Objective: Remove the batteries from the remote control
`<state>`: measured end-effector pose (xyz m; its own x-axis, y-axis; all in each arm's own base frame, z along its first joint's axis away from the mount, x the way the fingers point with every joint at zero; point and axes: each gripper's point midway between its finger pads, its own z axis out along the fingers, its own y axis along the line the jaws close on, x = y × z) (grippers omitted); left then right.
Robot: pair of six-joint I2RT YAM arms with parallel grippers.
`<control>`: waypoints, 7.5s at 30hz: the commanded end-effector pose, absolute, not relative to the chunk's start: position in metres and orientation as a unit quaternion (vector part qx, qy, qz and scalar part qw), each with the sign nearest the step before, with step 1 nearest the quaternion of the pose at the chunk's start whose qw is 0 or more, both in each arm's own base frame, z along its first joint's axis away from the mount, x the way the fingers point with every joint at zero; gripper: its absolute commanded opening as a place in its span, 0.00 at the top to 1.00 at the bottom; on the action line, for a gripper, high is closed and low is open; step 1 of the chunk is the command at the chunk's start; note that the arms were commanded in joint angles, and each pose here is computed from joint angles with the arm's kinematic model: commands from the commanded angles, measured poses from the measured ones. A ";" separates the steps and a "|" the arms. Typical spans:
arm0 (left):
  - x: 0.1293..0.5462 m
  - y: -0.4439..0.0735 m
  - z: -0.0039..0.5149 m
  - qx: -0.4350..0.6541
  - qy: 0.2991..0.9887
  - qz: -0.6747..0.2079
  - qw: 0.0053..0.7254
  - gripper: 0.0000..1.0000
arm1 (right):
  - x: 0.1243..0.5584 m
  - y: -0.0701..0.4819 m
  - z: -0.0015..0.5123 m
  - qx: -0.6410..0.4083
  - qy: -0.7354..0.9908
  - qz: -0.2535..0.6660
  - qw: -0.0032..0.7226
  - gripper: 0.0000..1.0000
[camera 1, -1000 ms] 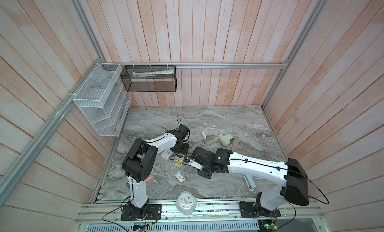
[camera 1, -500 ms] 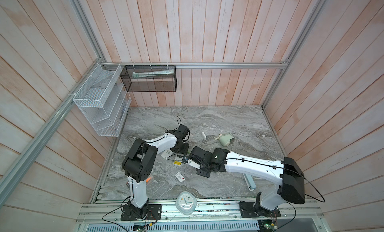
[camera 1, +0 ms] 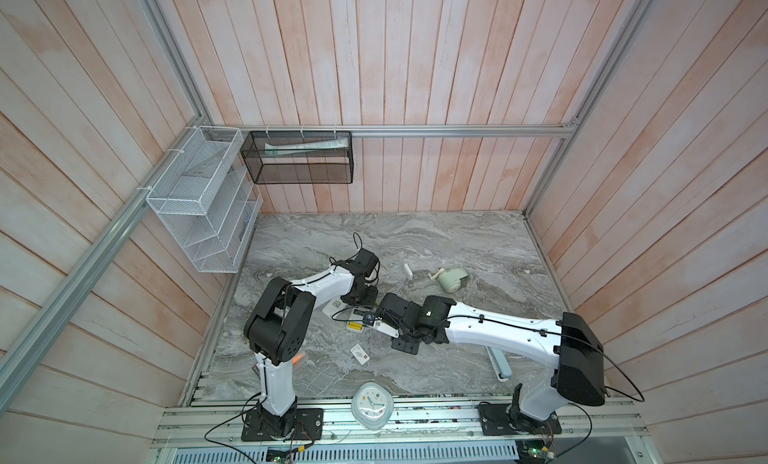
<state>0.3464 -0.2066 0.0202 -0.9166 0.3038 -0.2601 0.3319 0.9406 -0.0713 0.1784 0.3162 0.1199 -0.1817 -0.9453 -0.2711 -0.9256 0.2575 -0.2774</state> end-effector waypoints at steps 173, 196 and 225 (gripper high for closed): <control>0.303 -0.176 0.018 0.096 0.991 -0.047 0.082 0.18 | 0.147 0.359 0.081 -0.417 0.869 0.162 0.209 1.00; 0.261 -0.243 0.042 0.082 0.962 -0.247 0.087 0.00 | 0.144 0.334 0.091 -0.414 0.868 0.150 0.231 1.00; 0.296 -0.228 0.098 0.101 0.956 -0.225 0.160 0.00 | 0.141 0.280 0.080 -0.356 0.900 0.130 0.215 1.00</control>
<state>0.2843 -0.2488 0.0875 -0.9454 0.1162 -0.3046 0.2540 0.8483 -0.4646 0.1433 0.2861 0.0859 -0.6362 -0.5837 -0.5045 -0.7071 0.7028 0.0785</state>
